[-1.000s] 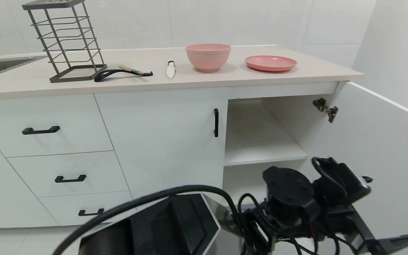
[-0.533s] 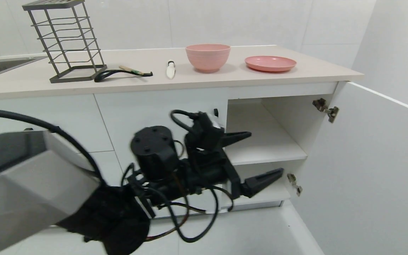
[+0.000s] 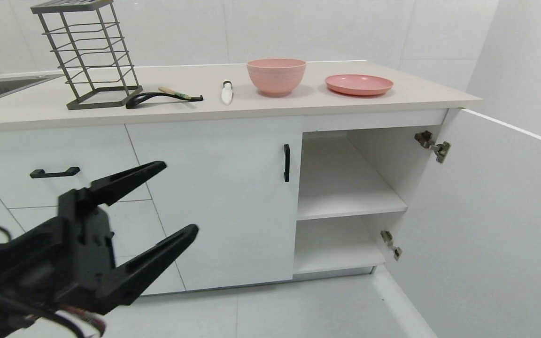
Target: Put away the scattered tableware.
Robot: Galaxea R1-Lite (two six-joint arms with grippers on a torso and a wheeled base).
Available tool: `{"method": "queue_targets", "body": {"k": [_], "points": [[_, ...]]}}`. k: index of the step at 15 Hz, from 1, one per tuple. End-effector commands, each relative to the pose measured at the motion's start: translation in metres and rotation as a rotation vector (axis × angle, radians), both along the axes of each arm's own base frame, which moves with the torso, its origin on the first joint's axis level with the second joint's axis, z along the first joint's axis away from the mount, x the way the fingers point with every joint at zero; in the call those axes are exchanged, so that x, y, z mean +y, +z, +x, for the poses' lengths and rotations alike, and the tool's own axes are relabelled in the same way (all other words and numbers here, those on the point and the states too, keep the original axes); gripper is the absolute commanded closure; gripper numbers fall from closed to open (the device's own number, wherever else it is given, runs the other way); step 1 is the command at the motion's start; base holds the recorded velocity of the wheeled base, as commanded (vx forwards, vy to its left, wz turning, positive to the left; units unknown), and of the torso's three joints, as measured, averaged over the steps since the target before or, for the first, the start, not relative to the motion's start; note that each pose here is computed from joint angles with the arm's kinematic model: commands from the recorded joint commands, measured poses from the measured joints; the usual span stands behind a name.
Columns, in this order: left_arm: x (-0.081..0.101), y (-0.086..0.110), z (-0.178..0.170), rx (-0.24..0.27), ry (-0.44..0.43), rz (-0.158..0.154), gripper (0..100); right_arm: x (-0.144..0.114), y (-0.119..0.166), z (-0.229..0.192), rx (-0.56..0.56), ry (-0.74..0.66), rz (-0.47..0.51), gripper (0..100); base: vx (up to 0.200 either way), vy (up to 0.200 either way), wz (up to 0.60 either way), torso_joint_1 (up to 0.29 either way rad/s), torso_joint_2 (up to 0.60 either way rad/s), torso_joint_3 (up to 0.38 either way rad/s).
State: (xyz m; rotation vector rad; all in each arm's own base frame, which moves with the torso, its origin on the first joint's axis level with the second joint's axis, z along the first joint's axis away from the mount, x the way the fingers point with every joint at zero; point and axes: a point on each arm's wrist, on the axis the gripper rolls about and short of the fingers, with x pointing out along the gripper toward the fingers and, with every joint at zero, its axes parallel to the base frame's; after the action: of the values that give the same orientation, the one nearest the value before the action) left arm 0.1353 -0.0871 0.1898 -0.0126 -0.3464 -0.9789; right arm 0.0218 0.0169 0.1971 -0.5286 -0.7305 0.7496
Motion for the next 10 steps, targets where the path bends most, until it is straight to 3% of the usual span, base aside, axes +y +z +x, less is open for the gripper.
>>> {"method": "queue_targets", "body": {"k": [1, 3, 5, 6, 7, 9, 10], "points": [[0.039, 0.002, -0.049, -0.101, 0.099, -0.054, 0, 0.0, -0.008, -0.021, -0.028, 0.009, 0.001, 0, 0.0, 0.0, 0.0, 0.0, 0.0, 0.0], [0.059, 0.001, -0.078, -0.137, 0.215, -0.065, 0, 0.001, -0.022, -0.038, 0.016, 0.008, 0.003, 0, 0.0, 0.0, 0.0, 0.0, 0.0, 0.0], [0.068, -0.004, -0.1, -0.148, 0.286, -0.062, 0, 0.001, -0.035, -0.047, 0.049, 0.007, 0.004, 0, 0.0, 0.0, 0.0, 0.0, 0.0, 0.0], [0.075, -0.017, -0.126, -0.148, 0.344, -0.054, 0, 0.001, -0.051, -0.058, 0.084, 0.009, 0.004, 0, 0.0, 0.0, 0.0, 0.0, 0.0, 0.0], [0.077, -0.026, -0.142, -0.141, 0.345, -0.056, 0, 0.0, -0.058, -0.063, 0.112, 0.02, 0.004, 0, 0.0, 0.0, 0.0, 0.0, 0.0, 0.0], [0.08, -0.044, -0.169, -0.064, 0.375, -0.072, 0, 0.0, -0.069, -0.066, 0.169, 0.022, 0.003, 0, 0.0, 0.0, 0.0, 0.0, 0.0, 0.0], [0.079, -0.05, -0.168, -0.033, 0.394, -0.064, 0, 0.0, -0.07, -0.065, 0.178, 0.019, 0.004, 0, 0.0, 0.0, 0.0, 0.0, 0.0, 0.0]]}}
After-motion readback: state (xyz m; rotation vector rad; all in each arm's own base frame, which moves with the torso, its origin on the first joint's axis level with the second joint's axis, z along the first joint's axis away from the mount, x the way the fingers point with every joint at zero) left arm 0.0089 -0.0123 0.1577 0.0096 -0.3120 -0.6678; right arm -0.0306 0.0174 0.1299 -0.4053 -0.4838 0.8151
